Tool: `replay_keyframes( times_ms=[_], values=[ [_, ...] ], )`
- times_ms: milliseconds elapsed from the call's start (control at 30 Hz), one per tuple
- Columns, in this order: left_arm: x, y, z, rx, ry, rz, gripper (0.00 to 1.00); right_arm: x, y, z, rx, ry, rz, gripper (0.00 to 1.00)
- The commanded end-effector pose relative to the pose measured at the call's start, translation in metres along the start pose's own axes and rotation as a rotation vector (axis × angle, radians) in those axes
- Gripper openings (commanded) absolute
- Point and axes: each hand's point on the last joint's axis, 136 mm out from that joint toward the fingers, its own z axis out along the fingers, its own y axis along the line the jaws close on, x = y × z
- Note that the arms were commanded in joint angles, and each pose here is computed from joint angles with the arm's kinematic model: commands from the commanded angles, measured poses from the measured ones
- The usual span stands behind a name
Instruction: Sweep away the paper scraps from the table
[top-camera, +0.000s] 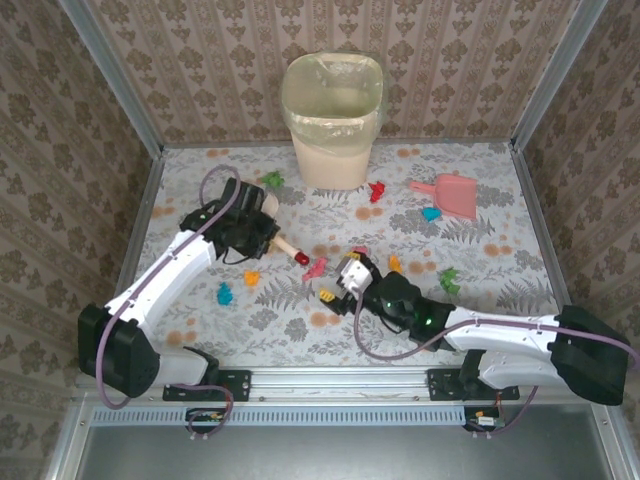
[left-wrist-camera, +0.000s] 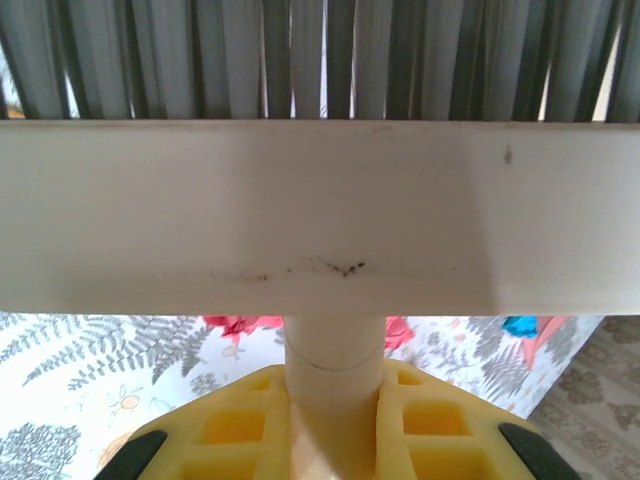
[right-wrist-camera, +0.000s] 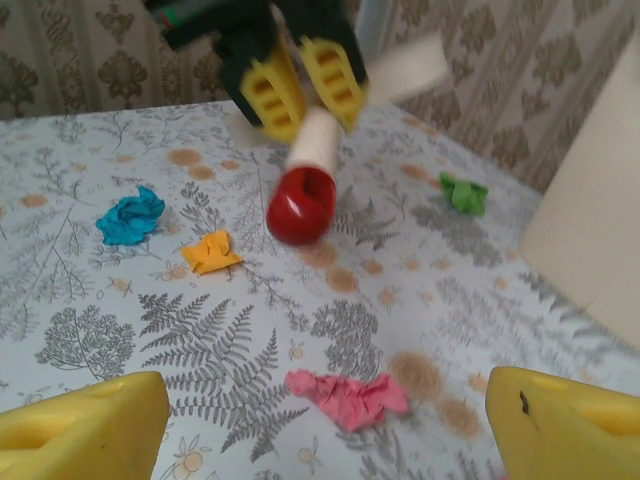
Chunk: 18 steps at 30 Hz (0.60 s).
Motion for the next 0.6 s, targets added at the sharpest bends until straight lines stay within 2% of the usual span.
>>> replay_keyframes(
  times_ms=[0, 200, 567],
  values=[
    [0.02, 0.004, 0.002, 0.003, 0.043, -0.005, 0.0, -0.013, 0.002, 0.002, 0.105, -0.039, -0.224, 0.85],
    [0.048, 0.012, 0.017, -0.03, 0.136, 0.02, 0.0, -0.01, 0.018, 0.009, 0.121, -0.024, -0.349, 0.85],
    [0.07, 0.017, 0.027, -0.033, 0.187, 0.026, 0.0, -0.011, 0.018, 0.012, 0.146, -0.028, -0.349, 0.74]
  ],
)
